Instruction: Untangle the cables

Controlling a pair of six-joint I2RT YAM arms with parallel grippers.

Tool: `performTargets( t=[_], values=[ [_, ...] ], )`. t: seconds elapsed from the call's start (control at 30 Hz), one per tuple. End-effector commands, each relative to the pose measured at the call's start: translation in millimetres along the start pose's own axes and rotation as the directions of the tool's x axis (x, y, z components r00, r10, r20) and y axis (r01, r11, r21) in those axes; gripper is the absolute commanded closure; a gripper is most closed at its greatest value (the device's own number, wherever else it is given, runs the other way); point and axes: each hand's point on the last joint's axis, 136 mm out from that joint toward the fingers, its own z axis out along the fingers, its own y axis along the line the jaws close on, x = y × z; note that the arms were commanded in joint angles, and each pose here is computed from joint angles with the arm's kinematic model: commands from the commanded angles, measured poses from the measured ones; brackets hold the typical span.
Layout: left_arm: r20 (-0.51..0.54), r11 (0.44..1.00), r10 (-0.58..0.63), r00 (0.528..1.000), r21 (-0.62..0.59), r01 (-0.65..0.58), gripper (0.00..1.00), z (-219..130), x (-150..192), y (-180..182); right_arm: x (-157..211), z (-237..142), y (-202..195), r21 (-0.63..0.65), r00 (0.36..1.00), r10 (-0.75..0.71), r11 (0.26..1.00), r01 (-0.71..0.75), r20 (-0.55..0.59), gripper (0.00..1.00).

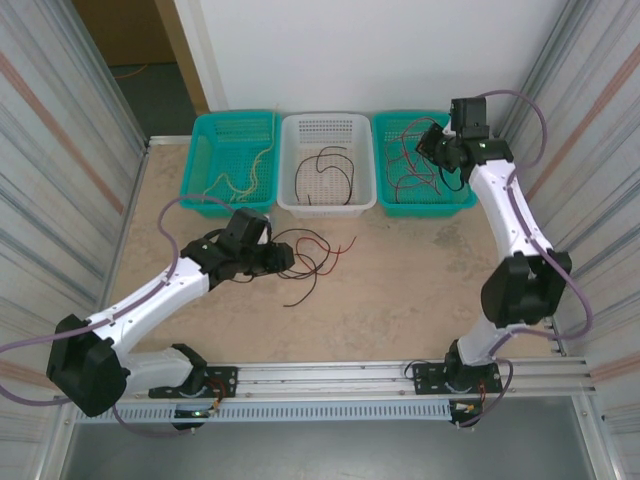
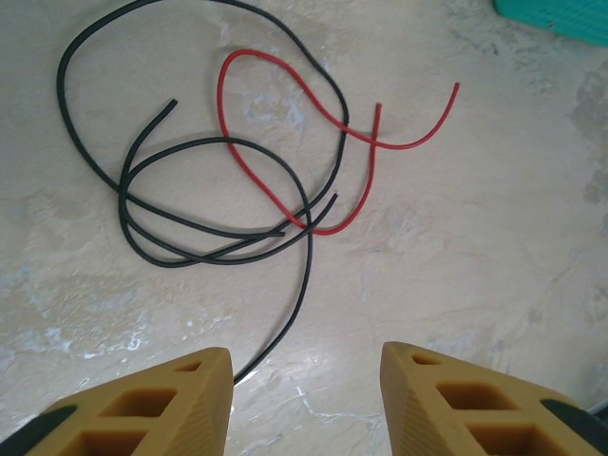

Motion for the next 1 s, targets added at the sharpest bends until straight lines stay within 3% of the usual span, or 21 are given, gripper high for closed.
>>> performTargets(
  t=[0.0,0.1,0.2,0.33,0.57,0.77,0.97],
  values=[
    [0.010,0.999,0.035,0.999,-0.042,-0.035,0.52,-6.8,-1.8,7.3,-7.2,12.6,-9.1,0.028,0.999,0.002,1.000,0.000,-0.054,0.78],
    [0.011,0.997,0.048,0.999,-0.062,-0.047,0.48,-7.8,-2.3,10.5,-4.6,25.9,-22.8,0.079,0.994,0.024,0.997,-0.015,-0.105,0.60],
    [0.007,0.994,0.064,0.998,-0.092,-0.063,0.46,-9.1,-3.5,14.6,-7.2,26.3,-25.7,0.099,0.993,0.030,0.995,-0.019,-0.115,0.53],
    [-0.012,0.988,0.077,0.997,-0.131,-0.078,0.45,-7.6,-3.0,21.9,5.6,25.4,-32.3,0.106,0.990,0.039,0.994,-0.025,-0.139,0.52],
    [-0.050,0.981,0.066,0.997,-0.181,-0.074,0.40,4.6,-7.5,41.4,38.9,-1.8,-9.3,-0.017,0.992,-0.003,1.000,0.001,-0.129,0.53],
    [-0.091,0.958,0.065,0.994,-0.273,-0.088,0.43,26.2,-22.2,69.0,109.8,-31.3,25.0,-0.109,0.978,-0.149,0.985,0.133,-0.147,0.53],
    [-0.144,0.958,0.035,0.989,-0.277,-0.074,0.50,63.7,-18.6,73.0,185.4,-54.2,49.0,-0.180,0.941,-0.288,0.950,0.257,-0.178,0.53]
  ],
)
